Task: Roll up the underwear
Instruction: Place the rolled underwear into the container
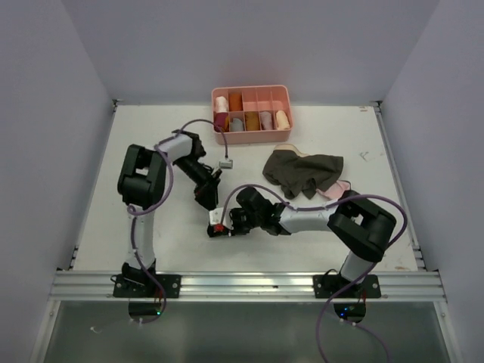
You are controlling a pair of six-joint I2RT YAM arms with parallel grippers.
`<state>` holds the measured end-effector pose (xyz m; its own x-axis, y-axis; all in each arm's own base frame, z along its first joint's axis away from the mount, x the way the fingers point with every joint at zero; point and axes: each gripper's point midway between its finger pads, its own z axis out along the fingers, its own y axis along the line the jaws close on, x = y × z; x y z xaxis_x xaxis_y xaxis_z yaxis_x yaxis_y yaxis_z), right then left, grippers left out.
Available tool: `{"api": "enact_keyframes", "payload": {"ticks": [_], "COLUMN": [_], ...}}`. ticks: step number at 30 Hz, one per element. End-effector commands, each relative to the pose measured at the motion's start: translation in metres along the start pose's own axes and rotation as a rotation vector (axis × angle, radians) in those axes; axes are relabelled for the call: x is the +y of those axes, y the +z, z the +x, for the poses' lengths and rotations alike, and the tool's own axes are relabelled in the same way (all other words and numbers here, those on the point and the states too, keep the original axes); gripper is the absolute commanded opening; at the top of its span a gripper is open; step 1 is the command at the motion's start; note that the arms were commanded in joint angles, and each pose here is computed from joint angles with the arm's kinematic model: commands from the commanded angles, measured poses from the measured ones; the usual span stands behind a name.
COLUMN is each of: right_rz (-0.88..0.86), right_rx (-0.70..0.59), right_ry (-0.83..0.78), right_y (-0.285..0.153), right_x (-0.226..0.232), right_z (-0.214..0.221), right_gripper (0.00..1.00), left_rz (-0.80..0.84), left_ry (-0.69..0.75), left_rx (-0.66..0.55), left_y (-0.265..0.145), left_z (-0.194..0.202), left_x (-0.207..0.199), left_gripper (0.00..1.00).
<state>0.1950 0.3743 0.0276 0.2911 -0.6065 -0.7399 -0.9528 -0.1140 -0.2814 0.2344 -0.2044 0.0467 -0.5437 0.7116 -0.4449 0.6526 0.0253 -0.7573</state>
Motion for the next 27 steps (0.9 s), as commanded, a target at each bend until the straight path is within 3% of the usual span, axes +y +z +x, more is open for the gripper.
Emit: {"api": "enact_keyframes", "payload": {"ticks": [1, 3, 7, 9, 10, 12, 13, 14, 15, 19, 20, 21, 23, 25, 27], "right_rz": [-0.018, 0.021, 0.181, 0.292, 0.366, 0.511, 0.638, 0.713, 0.774, 1.139, 1.218, 1.233, 1.351, 1.402, 1.526], "right_rx": [0.049, 0.053, 0.050, 0.046, 0.052, 0.045, 0.075, 0.061, 0.068, 0.172, 0.133, 0.208, 0.269, 0.281, 0.229], "right_ry": [0.141, 0.225, 0.438, 0.505, 0.567, 0.589, 0.609, 0.597, 0.594, 0.572, 0.560, 0.571, 0.573, 0.567, 0.553], "right_y": [-0.014, -0.020, -0.049, -0.071, -0.084, -0.110, -0.131, -0.145, -0.156, -0.208, -0.226, -0.208, -0.217, -0.203, -0.218], "right_x": [-0.005, -0.024, -0.090, -0.131, -0.154, -0.199, -0.225, -0.251, -0.266, -0.344, -0.368, -0.377, -0.397, -0.423, -0.450], "right_z": [-0.002, -0.010, -0.021, -0.031, -0.024, -0.033, -0.022, -0.030, -0.029, -0.007, -0.024, 0.000, 0.012, 0.024, 0.015], "right_gripper": [0.00, 0.00, 0.00, 0.00, 0.00, 0.00, 0.00, 0.00, 0.00, 0.00, 0.00, 0.00, 0.00, 0.00, 0.00], "left_rz": [-0.391, -0.552, -0.905, -1.050, -1.164, -1.272, -1.342, -1.414, -1.468, -1.385, -1.350, -1.330, -1.284, -1.238, -1.207], "left_ry": [0.288, 0.317, 0.390, 0.370, 0.391, 0.374, 0.401, 0.252, 0.233, 0.249, 0.197, 0.172, 0.128, 0.085, 0.072], "left_rx": [-0.166, -0.271, -0.389, -0.447, -0.476, -0.609, -0.682, -0.814, -0.876, -0.875, -0.880, -0.876, -0.881, -0.888, -0.897], "left_y": [-0.108, -0.161, -0.251, -0.274, -0.291, -0.306, -0.316, -0.330, -0.338, -0.316, -0.308, -0.303, -0.293, -0.280, -0.270], "left_z": [-0.063, -0.078, -0.088, -0.089, -0.092, -0.099, -0.103, -0.097, -0.093, -0.092, -0.088, -0.085, -0.082, -0.076, -0.072], "left_x": [0.020, 0.017, -0.029, -0.034, -0.057, -0.069, -0.095, -0.099, -0.101, -0.114, -0.109, -0.105, -0.100, -0.094, -0.092], "left_gripper": [1.00, 1.00, 1.00, 1.00, 1.00, 1.00, 1.00, 1.00, 1.00, 1.00, 1.00, 1.00, 1.00, 1.00, 1.00]}}
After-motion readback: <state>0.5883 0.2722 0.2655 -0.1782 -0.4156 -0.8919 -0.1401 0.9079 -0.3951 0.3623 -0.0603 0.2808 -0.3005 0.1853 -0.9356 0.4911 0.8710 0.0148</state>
